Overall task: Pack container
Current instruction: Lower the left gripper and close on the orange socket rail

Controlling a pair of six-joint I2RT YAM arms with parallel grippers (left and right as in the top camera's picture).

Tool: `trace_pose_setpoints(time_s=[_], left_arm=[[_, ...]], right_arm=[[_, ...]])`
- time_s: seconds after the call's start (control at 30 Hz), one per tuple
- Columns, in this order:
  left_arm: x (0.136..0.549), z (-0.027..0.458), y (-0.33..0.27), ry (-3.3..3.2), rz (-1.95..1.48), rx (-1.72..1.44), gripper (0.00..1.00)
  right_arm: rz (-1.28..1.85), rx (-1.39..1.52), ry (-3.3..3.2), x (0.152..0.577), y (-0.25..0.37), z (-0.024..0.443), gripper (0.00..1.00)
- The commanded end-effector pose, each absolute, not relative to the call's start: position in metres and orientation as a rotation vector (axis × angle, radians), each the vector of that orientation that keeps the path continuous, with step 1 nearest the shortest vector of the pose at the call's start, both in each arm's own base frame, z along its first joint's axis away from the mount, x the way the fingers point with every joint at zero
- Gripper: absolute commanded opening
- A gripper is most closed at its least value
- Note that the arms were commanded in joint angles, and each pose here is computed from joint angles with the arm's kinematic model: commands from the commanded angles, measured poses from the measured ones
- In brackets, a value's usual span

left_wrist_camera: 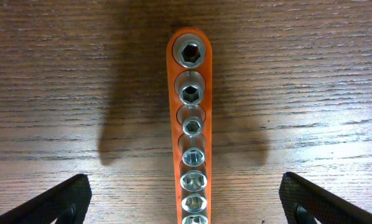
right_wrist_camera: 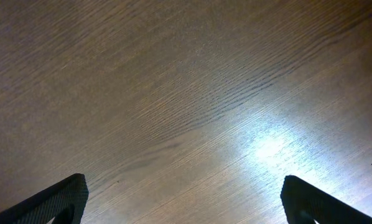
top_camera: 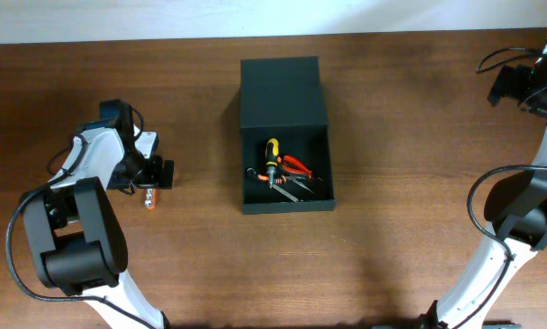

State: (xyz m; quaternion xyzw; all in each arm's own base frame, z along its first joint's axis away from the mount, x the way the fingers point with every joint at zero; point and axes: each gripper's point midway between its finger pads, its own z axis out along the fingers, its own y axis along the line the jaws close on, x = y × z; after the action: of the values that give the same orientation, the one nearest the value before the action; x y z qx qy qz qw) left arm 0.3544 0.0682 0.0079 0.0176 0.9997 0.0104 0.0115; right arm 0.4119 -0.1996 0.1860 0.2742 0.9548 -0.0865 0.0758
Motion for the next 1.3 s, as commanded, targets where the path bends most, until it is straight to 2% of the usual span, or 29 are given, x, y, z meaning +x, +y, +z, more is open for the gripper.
trace_pose_setpoints(time_s=[0.0, 0.27, 0.77, 1.27], left_arm=[[0.352, 0.004, 0.069, 3.13, 0.036, 0.08, 0.99], [0.354, 0.004, 0.058, 3.115, -0.071, 0.072, 0.99], [0.343, -0.025, 0.056, 3.201, -0.098, 0.049, 0.99], [0.345, -0.025, 0.059, 3.196, -0.074, 0.043, 0.99]], right_arm=[[-0.286, 0.823, 2.842, 0.407, -0.204, 0.196, 0.99], [-0.286, 0.823, 2.842, 0.407, -0.204, 0.196, 0.99], [-0.286, 0.823, 2.842, 0.407, -0.204, 0.196, 0.99], [-0.286, 0.823, 2.842, 0.407, -0.204, 0.196, 0.99]])
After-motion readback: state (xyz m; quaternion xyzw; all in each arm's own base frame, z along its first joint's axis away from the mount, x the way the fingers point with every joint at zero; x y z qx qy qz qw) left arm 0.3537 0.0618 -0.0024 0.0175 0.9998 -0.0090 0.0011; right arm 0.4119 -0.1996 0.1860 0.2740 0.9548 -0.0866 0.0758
